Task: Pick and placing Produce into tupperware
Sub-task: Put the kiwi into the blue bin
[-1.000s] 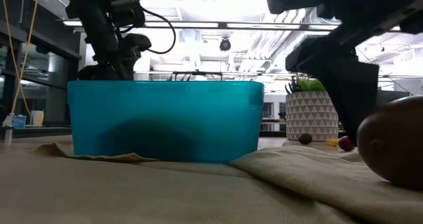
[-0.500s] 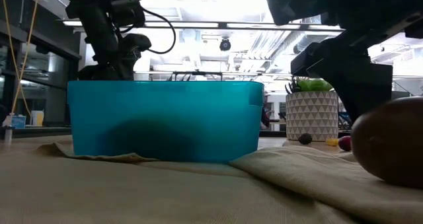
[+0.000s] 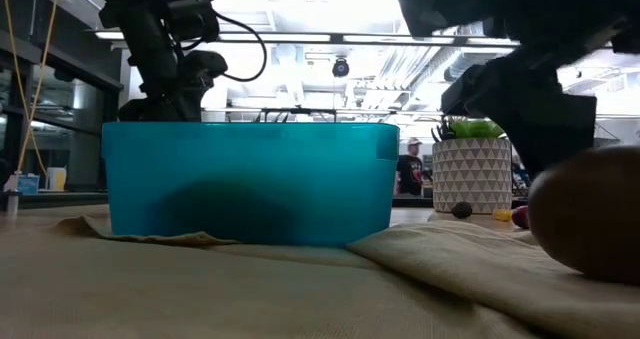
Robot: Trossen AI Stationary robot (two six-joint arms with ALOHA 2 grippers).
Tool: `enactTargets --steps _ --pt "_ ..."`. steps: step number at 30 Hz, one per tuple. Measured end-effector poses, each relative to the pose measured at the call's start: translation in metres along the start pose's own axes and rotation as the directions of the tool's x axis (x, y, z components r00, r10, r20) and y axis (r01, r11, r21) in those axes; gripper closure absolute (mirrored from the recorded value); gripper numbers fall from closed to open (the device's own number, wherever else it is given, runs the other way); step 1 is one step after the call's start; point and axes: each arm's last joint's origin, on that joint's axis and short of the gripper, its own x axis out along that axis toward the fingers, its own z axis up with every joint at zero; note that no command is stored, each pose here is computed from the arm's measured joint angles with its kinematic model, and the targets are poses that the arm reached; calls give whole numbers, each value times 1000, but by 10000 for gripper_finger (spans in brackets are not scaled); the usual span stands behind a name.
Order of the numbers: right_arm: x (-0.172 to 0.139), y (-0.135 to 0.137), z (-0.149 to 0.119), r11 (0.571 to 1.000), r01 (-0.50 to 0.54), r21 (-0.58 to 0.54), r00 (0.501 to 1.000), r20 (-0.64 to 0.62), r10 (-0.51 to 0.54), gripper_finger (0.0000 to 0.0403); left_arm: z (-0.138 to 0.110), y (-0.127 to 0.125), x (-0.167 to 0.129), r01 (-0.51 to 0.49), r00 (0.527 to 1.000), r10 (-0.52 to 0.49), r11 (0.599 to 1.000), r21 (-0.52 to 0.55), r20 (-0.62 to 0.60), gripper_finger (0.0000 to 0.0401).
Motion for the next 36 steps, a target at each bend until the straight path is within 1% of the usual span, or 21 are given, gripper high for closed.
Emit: enactTargets --steps 6,12,15,19,26,32,36 --pt "-24 6 18 1000 -21 -4 995 100 21 169 0 0 0 2 1000 -2 1000 12 -5 286" --pt "-47 6 33 1000 -7 -11 980 198 9 169 -1 0 0 15 1000 -15 1000 13 -15 286" --pt "-52 3 35 1000 20 -3 979 203 -19 169 -2 0 0 18 999 -18 1000 11 -35 286" --pt "-58 1 38 1000 12 19 976 218 -16 169 -5 2 0 5 997 -5 1000 6 -76 286" --pt "-70 -5 45 998 22 51 966 256 -34 169 -11 4 -1 18 988 -19 1000 -6 -156 286" --pt "-83 -21 56 995 31 98 953 296 -59 169 -12 4 -1 47 981 -49 999 -15 -188 286" --pt "-86 -34 61 991 29 128 950 305 -68 169 -13 4 -1 52 979 -54 998 -17 -198 286"
